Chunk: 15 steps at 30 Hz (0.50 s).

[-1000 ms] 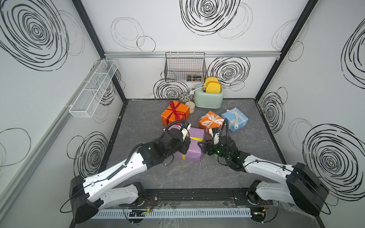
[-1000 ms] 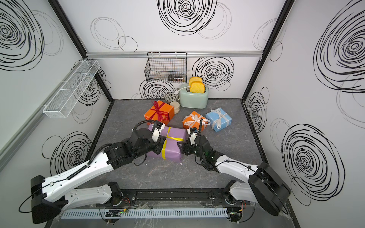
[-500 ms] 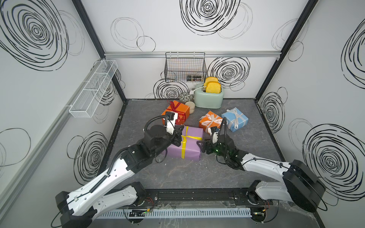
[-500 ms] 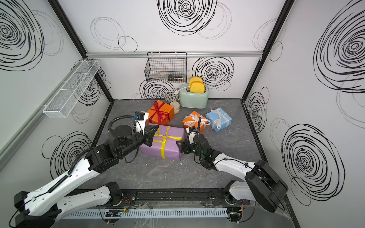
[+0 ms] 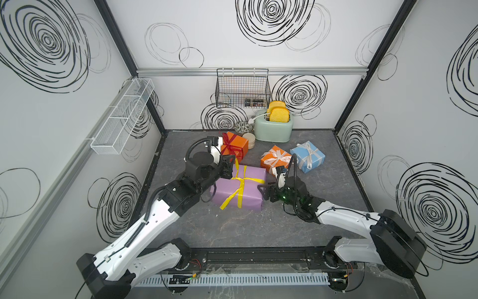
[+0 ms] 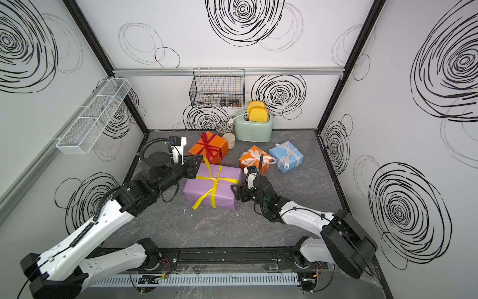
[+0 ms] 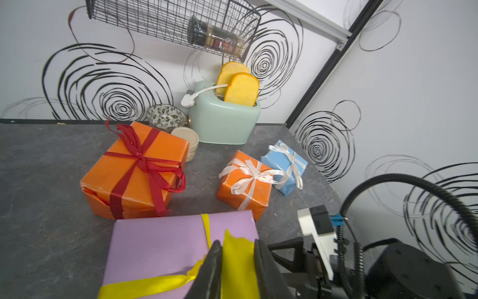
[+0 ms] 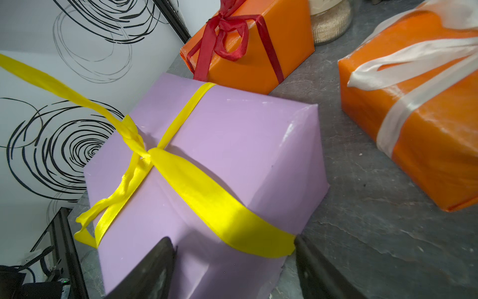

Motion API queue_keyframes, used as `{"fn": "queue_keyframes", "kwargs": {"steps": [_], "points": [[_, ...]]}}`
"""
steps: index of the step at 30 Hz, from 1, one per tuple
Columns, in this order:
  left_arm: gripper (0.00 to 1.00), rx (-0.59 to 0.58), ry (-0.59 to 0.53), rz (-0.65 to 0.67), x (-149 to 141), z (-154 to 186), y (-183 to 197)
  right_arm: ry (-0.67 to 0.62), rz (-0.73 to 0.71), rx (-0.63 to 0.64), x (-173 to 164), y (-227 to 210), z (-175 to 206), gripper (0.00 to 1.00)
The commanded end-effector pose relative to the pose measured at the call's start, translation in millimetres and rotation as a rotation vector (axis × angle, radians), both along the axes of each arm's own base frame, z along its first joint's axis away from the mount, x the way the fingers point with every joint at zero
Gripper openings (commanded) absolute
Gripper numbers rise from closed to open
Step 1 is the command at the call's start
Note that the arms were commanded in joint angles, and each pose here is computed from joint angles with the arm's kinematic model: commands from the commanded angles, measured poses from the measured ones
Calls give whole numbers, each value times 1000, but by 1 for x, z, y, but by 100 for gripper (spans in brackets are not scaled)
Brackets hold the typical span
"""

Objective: Untie the ribbon bows on the gift boxes
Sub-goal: Untie the ribbon from the gift box.

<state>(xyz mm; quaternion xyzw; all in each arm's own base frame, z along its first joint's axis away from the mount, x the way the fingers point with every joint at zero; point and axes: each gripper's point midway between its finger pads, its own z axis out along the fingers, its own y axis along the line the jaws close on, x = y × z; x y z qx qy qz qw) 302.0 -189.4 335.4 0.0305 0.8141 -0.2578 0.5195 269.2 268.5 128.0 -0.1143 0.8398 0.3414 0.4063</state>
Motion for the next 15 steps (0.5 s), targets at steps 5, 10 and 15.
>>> {"fn": "queue_keyframes", "kwargs": {"steps": [5,10,15], "points": [[78,-101,145,212,28,-17,51,79,-13,-101,-7,-12,-33,75],[98,-125,285,293,34,-68,69,75,-13,-102,-7,-13,-32,75],[100,-141,362,191,32,-103,50,64,-17,-104,-7,-14,-30,75]]}}
